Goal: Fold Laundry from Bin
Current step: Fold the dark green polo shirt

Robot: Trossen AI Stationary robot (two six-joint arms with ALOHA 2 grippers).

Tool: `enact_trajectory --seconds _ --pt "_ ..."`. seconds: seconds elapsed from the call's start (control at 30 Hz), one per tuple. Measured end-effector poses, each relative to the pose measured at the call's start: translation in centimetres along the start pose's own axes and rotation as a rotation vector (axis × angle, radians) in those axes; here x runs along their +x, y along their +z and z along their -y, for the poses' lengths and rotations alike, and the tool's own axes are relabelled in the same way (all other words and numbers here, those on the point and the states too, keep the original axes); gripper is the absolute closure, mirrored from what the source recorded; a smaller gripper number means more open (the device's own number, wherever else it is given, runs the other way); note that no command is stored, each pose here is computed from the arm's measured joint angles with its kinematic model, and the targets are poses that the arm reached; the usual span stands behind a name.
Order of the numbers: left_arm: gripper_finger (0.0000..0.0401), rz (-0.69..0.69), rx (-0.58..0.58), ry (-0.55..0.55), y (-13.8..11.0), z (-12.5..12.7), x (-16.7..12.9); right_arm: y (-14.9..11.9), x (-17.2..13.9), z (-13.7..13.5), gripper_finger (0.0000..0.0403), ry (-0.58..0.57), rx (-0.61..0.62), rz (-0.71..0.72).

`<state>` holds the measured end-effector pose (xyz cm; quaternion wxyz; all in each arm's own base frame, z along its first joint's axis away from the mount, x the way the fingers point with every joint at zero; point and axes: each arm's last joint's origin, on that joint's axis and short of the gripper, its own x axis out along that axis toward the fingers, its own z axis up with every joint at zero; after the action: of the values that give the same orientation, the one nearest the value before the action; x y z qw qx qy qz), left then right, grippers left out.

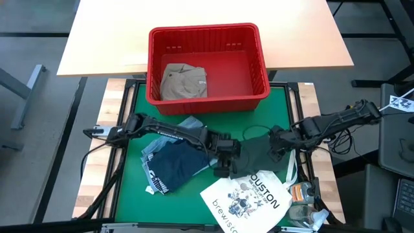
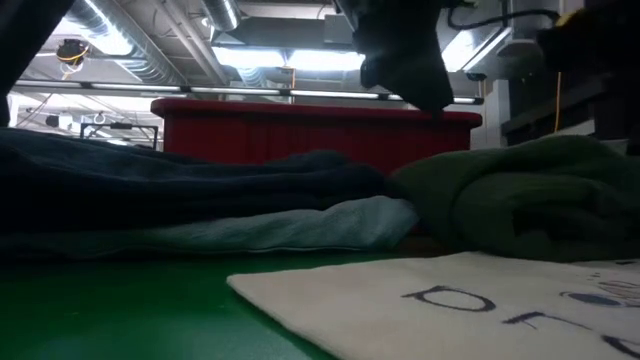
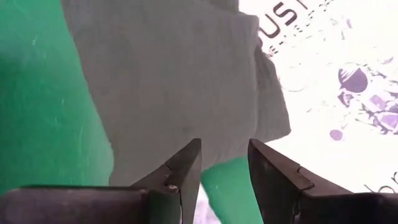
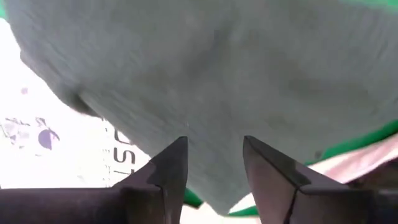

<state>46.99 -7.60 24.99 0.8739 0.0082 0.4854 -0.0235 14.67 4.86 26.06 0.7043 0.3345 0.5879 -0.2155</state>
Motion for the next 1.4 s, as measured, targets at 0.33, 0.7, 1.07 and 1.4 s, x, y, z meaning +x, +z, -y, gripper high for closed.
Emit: enact_trajectory --seconds 0.33,0.7,1.07,1.4 --pt "0.0276 0.045 0.042 0.021 0.2 1.9 -0.1 -3.6 0.6 -0.8 0.0247 -0.006 0.041 -0.111" --pt "0.0276 0.087 0.039 -0.001 0.5 2.6 -0.2 -6.6 1.7 -2.0 0.0247 -0.091 -0.021 -0.075" --pt "0.0276 0.093 0.043 -0.006 0.5 2.9 -0.2 -7.9 5.0 -3.7 0.0247 -0.274 -0.105 -0.089" --pt "0.0276 0.093 0.043 -0.006 0.5 2.9 -0.2 -7.9 5.9 -4.0 0.0247 -0.32 -0.111 -0.068"
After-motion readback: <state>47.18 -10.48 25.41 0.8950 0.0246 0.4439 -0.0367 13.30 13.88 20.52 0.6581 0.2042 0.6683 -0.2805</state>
